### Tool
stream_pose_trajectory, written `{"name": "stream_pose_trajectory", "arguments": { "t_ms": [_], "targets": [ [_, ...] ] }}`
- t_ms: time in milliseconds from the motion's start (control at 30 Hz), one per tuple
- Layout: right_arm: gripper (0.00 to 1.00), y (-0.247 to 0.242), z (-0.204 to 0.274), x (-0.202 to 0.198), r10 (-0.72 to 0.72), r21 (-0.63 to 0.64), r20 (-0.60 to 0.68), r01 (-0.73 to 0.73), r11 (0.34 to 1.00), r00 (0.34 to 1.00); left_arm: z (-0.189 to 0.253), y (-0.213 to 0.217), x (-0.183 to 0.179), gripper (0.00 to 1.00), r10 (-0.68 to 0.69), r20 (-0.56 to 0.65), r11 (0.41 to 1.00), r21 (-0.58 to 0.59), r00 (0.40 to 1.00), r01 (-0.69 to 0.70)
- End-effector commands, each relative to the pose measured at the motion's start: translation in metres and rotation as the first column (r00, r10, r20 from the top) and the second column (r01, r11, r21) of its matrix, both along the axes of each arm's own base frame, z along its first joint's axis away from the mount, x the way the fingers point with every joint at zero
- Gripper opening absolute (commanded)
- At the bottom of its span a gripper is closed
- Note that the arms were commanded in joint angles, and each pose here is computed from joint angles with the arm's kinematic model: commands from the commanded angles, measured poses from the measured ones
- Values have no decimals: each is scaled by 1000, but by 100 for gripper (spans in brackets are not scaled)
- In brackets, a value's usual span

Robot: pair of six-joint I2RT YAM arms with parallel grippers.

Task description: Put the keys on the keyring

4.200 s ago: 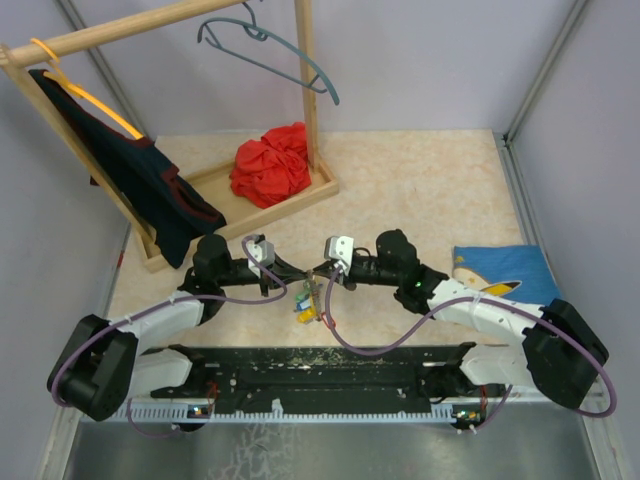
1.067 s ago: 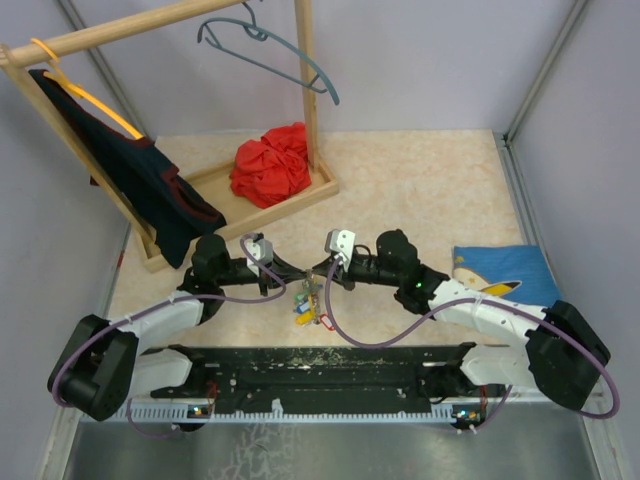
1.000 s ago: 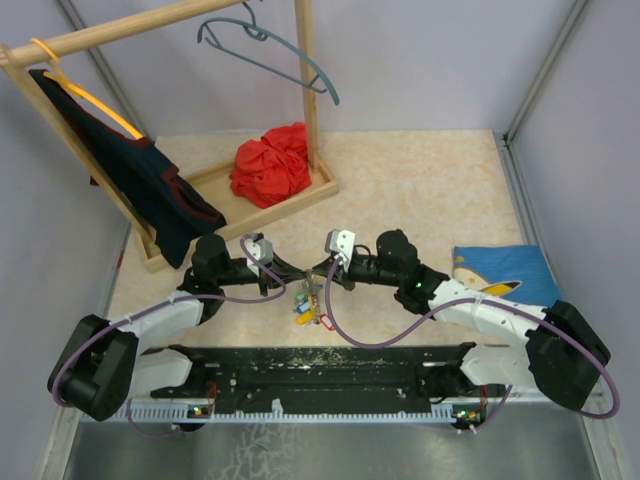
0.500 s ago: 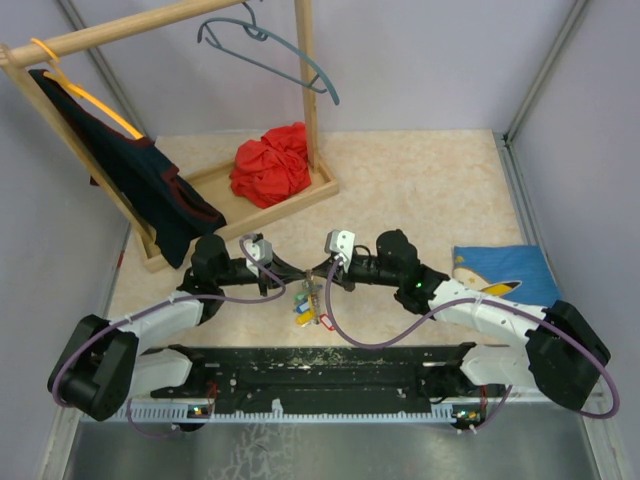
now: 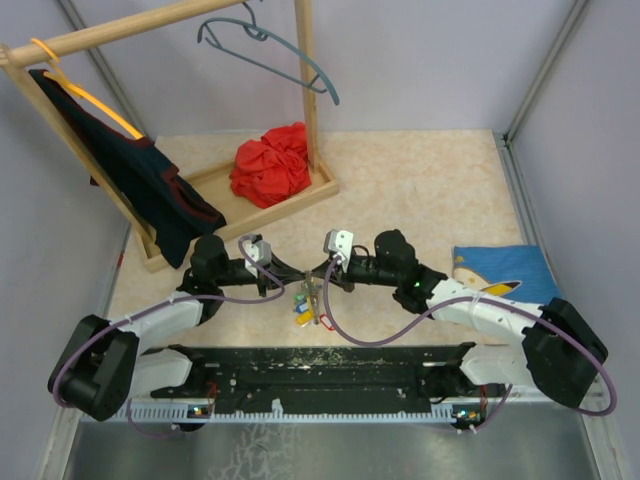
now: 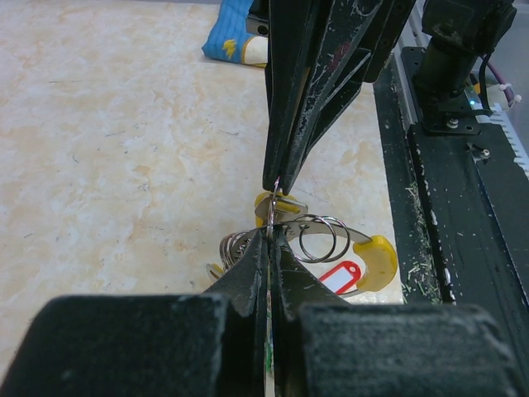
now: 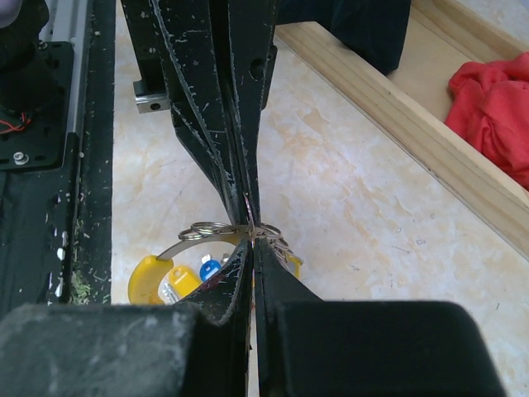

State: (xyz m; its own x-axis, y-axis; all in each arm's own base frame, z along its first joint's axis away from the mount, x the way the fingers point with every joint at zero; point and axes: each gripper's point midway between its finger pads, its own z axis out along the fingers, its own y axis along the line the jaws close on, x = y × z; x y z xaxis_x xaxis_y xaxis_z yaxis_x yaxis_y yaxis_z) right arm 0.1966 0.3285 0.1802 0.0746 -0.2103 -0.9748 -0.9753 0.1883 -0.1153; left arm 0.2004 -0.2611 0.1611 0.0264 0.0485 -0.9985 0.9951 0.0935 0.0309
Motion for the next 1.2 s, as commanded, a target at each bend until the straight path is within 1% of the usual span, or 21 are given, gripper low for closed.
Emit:
{"name": "stream_pose_trajectory", "arguments": {
  "t_ms": [0,433,1167],
  "targets": [
    [0,8,17,1,10,50,18,-11,999,1000,14,-1,-6,1,-49,81,998,-33,996,52],
    [0,11,28,1,-5,128,7,4,992,1000,16,-1,-7,0,-45,82,998,-43,996,49],
    [0,15,38,1,1,196,35,-8,981,999,14,-3,-8,0,-58,68,997,-54,996,62]
  ]
}}
